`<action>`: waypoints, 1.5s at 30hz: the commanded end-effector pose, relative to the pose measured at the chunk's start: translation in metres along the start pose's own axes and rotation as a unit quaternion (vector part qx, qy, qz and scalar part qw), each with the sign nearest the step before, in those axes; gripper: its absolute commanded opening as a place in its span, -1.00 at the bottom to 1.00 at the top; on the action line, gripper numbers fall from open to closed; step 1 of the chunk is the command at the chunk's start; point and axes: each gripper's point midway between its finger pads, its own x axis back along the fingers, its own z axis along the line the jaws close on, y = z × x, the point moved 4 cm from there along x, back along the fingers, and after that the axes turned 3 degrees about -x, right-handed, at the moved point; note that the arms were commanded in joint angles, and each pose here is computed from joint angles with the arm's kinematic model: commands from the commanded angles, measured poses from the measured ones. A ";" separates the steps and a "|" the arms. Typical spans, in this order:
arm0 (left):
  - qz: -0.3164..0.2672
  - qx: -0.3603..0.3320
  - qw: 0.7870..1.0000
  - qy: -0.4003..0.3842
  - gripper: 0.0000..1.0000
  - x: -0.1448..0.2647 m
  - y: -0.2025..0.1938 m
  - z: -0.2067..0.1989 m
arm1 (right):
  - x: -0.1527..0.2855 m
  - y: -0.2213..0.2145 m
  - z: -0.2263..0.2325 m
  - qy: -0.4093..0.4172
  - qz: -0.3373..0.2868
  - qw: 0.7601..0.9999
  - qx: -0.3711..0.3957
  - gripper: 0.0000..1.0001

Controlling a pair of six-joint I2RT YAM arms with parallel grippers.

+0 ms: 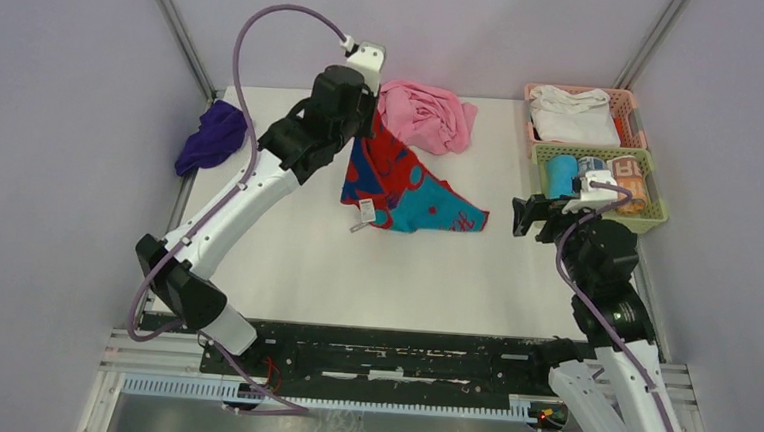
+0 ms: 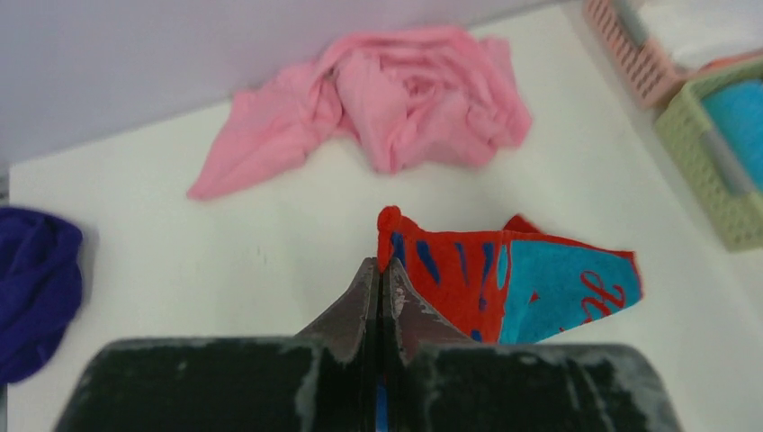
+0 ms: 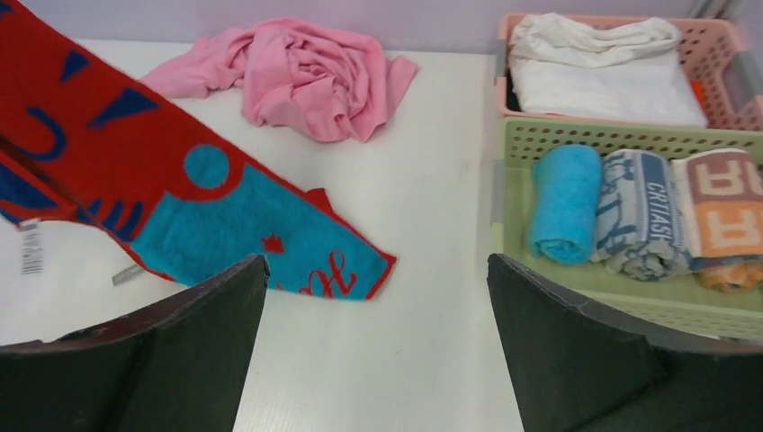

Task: Roll the towels
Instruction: Place the towel at the center of the board, then flatten out the towel at the center of the board.

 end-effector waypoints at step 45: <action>0.115 0.103 0.984 0.087 -0.95 0.028 -0.186 0.096 | -0.177 -0.214 0.029 0.000 0.513 0.859 -0.010 -0.08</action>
